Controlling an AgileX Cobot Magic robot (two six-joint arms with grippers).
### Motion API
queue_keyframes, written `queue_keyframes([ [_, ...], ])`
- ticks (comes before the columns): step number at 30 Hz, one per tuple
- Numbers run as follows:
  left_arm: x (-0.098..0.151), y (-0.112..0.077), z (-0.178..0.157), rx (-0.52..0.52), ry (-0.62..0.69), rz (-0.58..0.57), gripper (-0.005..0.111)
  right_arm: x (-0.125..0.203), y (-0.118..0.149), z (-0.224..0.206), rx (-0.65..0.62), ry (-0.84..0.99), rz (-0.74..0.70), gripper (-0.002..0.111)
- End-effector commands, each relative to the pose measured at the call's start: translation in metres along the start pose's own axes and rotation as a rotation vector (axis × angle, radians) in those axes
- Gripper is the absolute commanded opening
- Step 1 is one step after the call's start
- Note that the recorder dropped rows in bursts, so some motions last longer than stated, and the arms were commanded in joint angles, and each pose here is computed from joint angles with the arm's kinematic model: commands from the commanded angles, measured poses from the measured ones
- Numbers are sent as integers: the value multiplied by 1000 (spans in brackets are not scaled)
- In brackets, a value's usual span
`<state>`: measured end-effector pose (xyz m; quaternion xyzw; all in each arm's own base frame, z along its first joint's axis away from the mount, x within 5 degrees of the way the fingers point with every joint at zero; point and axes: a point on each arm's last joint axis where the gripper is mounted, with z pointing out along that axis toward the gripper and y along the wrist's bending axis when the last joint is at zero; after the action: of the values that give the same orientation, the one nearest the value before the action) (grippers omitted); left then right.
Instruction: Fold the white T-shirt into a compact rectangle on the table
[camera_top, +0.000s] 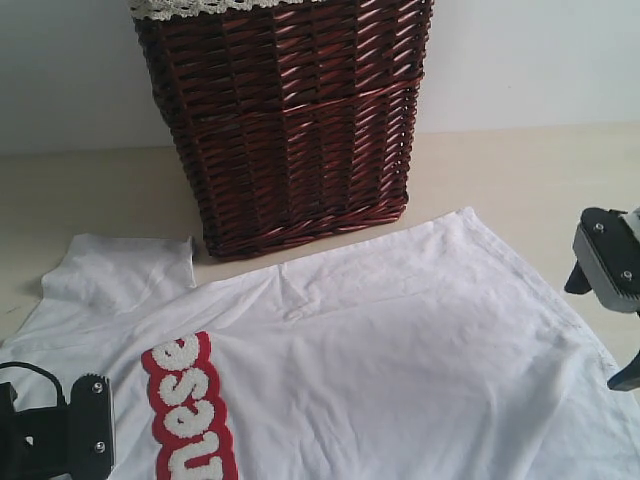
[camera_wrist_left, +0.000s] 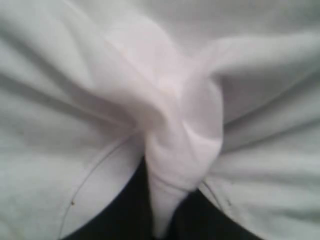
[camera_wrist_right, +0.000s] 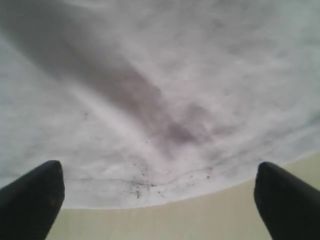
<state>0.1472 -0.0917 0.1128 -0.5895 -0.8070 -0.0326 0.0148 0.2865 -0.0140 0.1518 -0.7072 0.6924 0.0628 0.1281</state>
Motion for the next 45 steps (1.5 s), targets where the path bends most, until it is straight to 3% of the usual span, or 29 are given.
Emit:
queue_keyframes([
  [1,-1,2,10,-31,-19,42,0,6,-2,16,-38,-6,-92,101],
  [13,-1,2,10,-32,-21,42,0,24,-8,56,-55,57,-86,101],
  [17,-2,2,10,-34,-24,42,0,35,2,66,-188,117,-216,101],
  [20,-2,2,10,-34,-24,42,0,43,18,68,-393,144,-307,101],
  [23,-2,2,10,-37,-30,42,0,47,27,67,-519,150,-356,101],
  [31,-2,2,10,-38,-32,42,0,45,12,76,-324,163,-316,101],
  [34,-2,2,10,-38,-32,42,0,44,13,75,-328,149,-289,101],
  [40,-2,2,10,-39,-33,42,0,31,17,48,-344,112,-198,101],
  [45,-2,2,10,-39,-33,42,0,11,11,20,-198,12,-157,101],
])
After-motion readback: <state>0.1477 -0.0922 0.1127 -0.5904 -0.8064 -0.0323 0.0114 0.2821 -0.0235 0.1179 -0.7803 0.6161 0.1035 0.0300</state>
